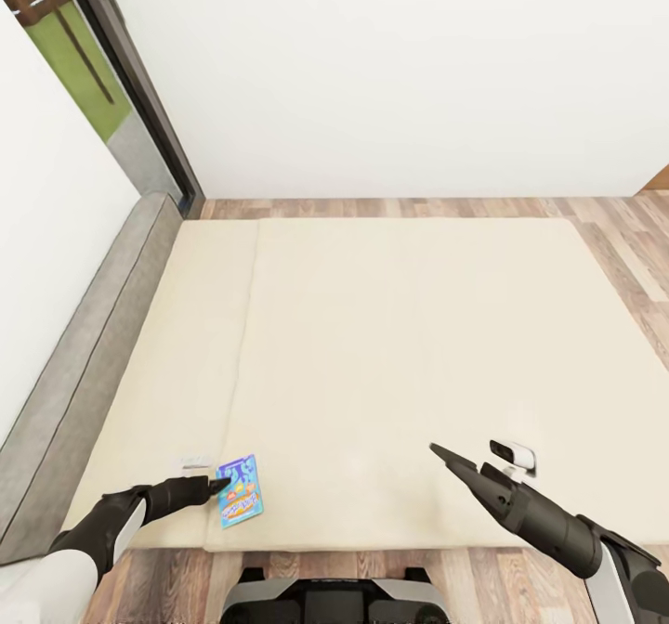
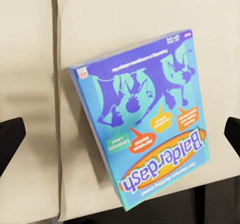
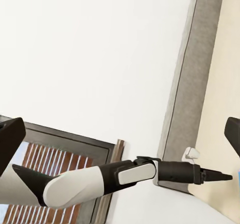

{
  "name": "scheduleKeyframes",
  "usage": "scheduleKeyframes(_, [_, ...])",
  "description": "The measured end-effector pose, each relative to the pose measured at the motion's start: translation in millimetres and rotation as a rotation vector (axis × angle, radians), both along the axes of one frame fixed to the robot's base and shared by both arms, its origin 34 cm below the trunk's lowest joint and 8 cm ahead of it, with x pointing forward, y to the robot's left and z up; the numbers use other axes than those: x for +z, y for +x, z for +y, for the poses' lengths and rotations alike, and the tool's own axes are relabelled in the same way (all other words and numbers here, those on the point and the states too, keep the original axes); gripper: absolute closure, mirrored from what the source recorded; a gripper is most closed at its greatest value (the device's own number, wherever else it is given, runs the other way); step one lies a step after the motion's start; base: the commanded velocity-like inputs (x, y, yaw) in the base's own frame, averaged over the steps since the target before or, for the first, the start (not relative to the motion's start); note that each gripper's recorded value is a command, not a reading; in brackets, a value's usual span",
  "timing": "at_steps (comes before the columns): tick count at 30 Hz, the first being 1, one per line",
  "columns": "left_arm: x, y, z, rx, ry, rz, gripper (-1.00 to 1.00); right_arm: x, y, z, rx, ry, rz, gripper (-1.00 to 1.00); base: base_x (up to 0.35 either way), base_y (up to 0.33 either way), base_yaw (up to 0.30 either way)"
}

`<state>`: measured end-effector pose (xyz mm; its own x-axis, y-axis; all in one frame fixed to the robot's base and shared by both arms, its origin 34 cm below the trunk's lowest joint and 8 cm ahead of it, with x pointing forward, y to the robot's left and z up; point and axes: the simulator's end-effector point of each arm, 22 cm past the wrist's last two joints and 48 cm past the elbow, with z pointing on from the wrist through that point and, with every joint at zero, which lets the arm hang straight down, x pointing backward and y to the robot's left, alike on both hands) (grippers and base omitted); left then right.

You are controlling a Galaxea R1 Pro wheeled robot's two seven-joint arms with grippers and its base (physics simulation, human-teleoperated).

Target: Put all the toys in the child's room - the three board games (two on the bed and one on the table), the two jigsaw puzzles on the table, and the tennis ball on the table - inside the toy box on the table in the child's room.

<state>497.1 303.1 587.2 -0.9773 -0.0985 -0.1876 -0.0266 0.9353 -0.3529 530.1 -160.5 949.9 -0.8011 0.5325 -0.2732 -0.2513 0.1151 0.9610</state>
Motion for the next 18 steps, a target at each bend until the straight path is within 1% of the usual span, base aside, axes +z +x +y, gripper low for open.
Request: scheduleKeyframes(18, [-10.9, -10.8, -0.7, -0.001, 0.0, 0.023, -1.0, -10.7, -1.9, -0.2, 0.001, 0.004, 0.024, -1.0, 0.0, 0.0, 0.0])
